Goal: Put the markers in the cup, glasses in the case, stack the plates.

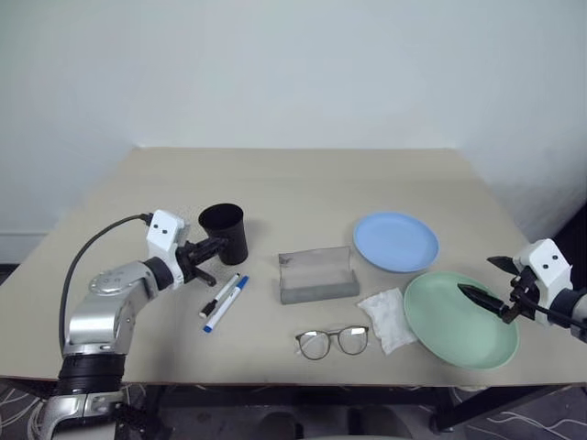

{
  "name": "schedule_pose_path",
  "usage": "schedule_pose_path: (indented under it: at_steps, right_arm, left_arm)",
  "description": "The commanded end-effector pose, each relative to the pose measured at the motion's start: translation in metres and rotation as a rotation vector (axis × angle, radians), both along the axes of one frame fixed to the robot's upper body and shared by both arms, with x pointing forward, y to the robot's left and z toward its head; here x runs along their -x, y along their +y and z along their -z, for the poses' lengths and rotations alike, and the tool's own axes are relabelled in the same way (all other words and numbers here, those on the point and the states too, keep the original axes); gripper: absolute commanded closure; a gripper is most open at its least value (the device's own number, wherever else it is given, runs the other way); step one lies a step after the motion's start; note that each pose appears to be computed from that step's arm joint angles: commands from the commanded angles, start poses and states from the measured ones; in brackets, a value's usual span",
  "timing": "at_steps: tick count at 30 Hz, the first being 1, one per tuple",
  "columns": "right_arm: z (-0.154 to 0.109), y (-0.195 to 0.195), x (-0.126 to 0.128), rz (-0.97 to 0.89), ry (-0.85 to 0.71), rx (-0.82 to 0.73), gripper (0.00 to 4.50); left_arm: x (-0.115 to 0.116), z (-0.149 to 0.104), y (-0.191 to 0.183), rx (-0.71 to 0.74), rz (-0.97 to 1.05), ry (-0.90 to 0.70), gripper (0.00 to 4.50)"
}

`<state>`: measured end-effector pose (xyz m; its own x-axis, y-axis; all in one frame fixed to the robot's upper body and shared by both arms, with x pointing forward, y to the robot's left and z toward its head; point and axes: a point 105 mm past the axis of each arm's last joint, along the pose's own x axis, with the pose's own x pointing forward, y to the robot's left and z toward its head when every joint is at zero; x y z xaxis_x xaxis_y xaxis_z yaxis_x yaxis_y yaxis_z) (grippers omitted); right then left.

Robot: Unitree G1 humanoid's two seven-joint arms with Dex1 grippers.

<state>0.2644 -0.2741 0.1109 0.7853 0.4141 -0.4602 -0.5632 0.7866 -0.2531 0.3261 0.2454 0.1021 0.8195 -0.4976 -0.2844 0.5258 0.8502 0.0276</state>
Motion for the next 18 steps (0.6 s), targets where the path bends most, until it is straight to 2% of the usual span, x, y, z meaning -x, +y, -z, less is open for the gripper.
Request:
schedule_pose_path:
  at_steps: [1,18]
  right_arm:
    - [-0.016,-0.003,-0.006,-0.012,-0.053,0.024,0.03]
    - [-0.01,-0.022,-0.035,0.01,0.007,0.029,0.03]
  left_arm:
    - [0.0,-0.017,0.009,-0.013,-0.017,-0.058,4.5]
    - [0.042,-0.013,0.007,0.008,-0.063,-0.037,4.5]
